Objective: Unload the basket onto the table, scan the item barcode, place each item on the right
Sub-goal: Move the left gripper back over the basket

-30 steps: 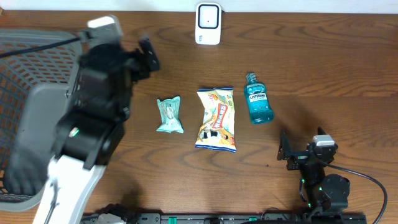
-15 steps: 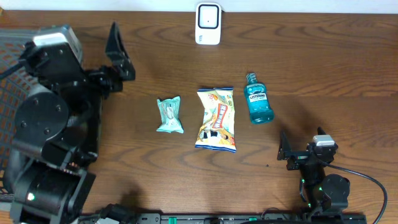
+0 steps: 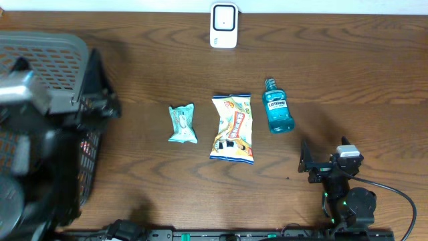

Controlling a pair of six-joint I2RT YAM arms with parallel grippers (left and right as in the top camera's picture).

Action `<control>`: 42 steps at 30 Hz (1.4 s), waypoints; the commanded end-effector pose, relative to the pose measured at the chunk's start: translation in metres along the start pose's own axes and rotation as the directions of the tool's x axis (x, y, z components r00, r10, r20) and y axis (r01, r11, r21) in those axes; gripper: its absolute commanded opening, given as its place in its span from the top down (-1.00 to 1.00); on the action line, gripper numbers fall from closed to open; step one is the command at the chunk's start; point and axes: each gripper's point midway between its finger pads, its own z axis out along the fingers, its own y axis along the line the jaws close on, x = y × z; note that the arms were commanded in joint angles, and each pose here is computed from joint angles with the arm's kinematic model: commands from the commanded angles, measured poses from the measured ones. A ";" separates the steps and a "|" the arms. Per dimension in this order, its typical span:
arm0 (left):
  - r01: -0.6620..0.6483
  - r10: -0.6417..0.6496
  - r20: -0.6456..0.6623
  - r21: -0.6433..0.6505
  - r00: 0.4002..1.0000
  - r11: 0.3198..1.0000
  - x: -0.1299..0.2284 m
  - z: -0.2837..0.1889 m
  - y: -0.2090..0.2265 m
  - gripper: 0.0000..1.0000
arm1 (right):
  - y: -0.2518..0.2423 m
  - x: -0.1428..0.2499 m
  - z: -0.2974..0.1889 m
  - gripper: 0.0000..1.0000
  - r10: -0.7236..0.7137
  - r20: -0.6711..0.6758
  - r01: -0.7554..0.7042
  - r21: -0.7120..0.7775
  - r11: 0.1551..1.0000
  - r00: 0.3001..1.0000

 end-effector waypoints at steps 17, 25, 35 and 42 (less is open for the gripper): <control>-0.070 0.093 -0.023 -0.841 0.995 0.537 0.012 0.013 0.170 -1.00 | 0.002 0.000 0.000 -0.99 -0.015 0.002 0.015 -0.006 1.000 1.000; -0.109 -0.112 -0.161 -0.922 0.981 0.371 0.100 0.026 0.249 -1.00 | 0.002 0.000 0.000 -0.99 -0.015 0.002 0.015 -0.006 1.000 1.000; 0.142 -0.786 0.078 -0.990 0.613 0.013 0.268 -0.013 0.287 -1.00 | 0.002 0.000 0.000 -0.98 -0.015 0.002 0.015 -0.006 1.000 1.000; 0.184 -0.926 0.092 -0.983 0.367 -0.025 0.308 -0.004 0.263 -1.00 | 0.002 0.000 0.000 -0.99 -0.015 0.002 0.015 -0.006 1.000 1.000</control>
